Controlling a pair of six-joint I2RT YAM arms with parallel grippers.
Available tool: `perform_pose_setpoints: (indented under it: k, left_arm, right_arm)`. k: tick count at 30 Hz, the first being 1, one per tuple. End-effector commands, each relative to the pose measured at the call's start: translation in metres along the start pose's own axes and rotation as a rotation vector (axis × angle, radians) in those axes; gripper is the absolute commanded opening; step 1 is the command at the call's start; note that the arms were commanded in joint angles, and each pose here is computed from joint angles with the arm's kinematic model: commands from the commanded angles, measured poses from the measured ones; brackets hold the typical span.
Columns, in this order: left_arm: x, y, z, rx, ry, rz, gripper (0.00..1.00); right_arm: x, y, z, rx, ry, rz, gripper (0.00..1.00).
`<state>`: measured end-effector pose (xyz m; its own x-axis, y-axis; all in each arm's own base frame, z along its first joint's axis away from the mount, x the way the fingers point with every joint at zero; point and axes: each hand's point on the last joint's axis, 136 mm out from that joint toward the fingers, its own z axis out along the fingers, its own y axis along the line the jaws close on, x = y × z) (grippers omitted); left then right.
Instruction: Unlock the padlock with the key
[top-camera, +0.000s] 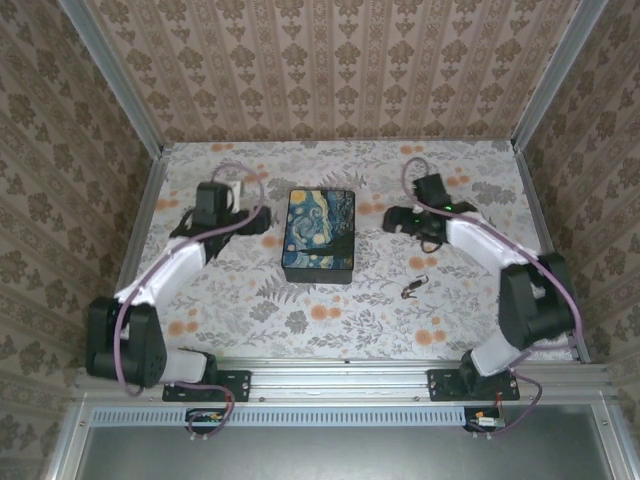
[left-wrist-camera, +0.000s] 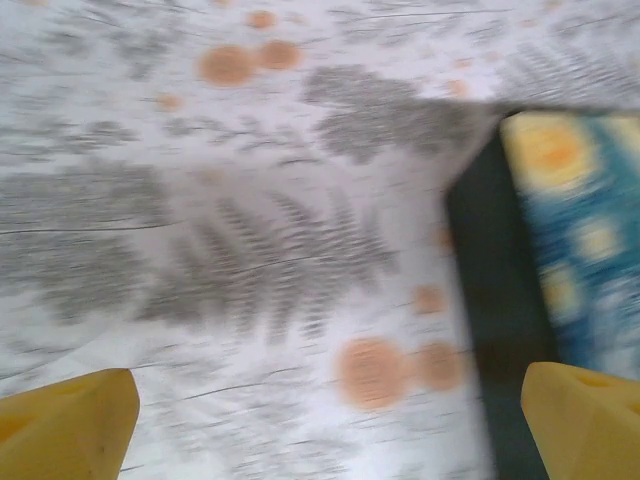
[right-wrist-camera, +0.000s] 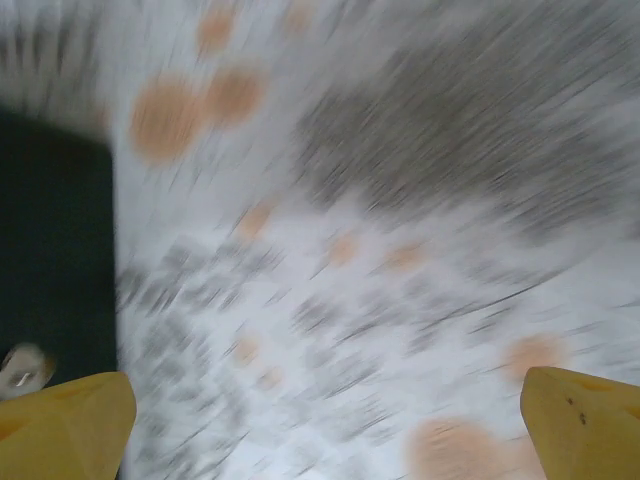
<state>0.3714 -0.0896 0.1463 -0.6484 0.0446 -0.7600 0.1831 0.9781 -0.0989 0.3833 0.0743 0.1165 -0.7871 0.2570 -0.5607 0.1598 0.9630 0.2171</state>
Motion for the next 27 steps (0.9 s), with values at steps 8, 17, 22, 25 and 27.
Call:
perform_pose_setpoints:
  k: [8, 17, 22, 25, 27]
  left_arm:
    - [0.012, 0.099, 0.017, -0.217, -0.319, 0.053, 1.00]
    - [0.025, 0.085, 0.038, -0.192, -0.342, 0.123, 1.00]
    - [0.025, 0.087, 0.039, -0.220, -0.341, 0.128, 1.00]
    - [0.025, 0.090, 0.038, -0.202, -0.340, 0.108, 1.00]
    - [0.025, 0.087, 0.037, -0.221, -0.347, 0.124, 1.00]
  right_arm:
    - [-0.040, -0.074, -0.032, 0.224, -0.603, -0.196, 1.00]
    - [-0.027, -0.090, 0.012, 0.174, -0.674, -0.194, 1.00]
    - [-0.024, -0.093, 0.014, 0.159, -0.622, -0.175, 1.00]
    - [-0.024, -0.094, 0.014, 0.156, -0.624, -0.174, 1.00]
    - [-0.024, -0.093, 0.014, 0.156, -0.624, -0.176, 1.00]
